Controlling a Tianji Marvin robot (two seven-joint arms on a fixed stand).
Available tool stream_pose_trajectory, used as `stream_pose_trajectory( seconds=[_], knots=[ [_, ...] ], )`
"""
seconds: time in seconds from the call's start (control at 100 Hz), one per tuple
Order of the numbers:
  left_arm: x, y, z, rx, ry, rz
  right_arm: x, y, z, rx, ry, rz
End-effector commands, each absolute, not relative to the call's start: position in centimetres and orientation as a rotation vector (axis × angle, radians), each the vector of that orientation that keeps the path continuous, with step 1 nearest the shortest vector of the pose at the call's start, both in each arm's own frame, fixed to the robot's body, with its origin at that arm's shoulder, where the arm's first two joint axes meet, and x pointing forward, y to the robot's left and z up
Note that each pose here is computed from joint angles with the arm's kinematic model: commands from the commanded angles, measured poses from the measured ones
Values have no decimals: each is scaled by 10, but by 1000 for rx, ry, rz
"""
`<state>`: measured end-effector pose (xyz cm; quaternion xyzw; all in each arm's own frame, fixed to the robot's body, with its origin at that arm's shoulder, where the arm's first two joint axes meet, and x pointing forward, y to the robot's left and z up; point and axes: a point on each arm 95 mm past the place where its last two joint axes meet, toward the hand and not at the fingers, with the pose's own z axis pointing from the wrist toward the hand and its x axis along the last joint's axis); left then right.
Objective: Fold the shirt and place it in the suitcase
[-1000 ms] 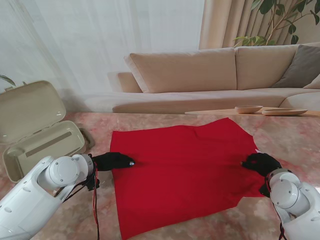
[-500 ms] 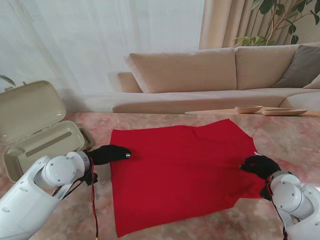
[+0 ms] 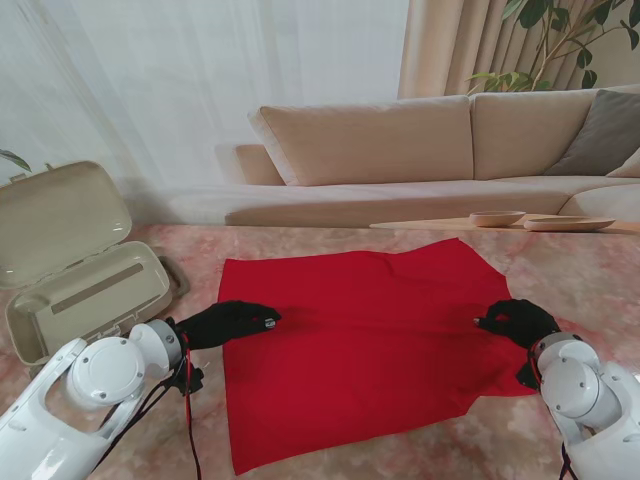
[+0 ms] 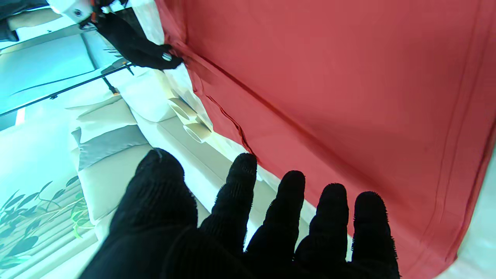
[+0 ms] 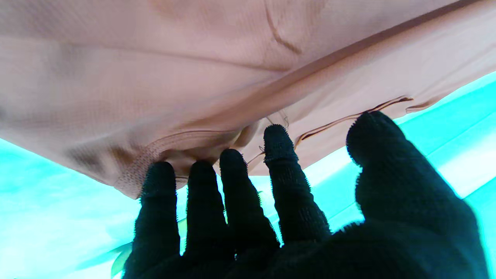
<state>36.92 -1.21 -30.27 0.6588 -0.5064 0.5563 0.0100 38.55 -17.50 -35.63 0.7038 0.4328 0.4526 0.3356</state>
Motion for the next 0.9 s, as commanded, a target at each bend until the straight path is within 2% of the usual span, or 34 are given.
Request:
stream_pose_trajectory(
  seconds=[0.0,0.53,0.89],
  knots=[
    [354,-16,-310,2061,-1563,1677,387,-173,-358,1839,1133,1182],
    [326,-35,-324,1986,-1561,1472,415,-176,-363,1775,1044,1185],
    [323,-34,-341,1965,-1671,1329,414,-175,-372,1851,1010,1170]
  ],
)
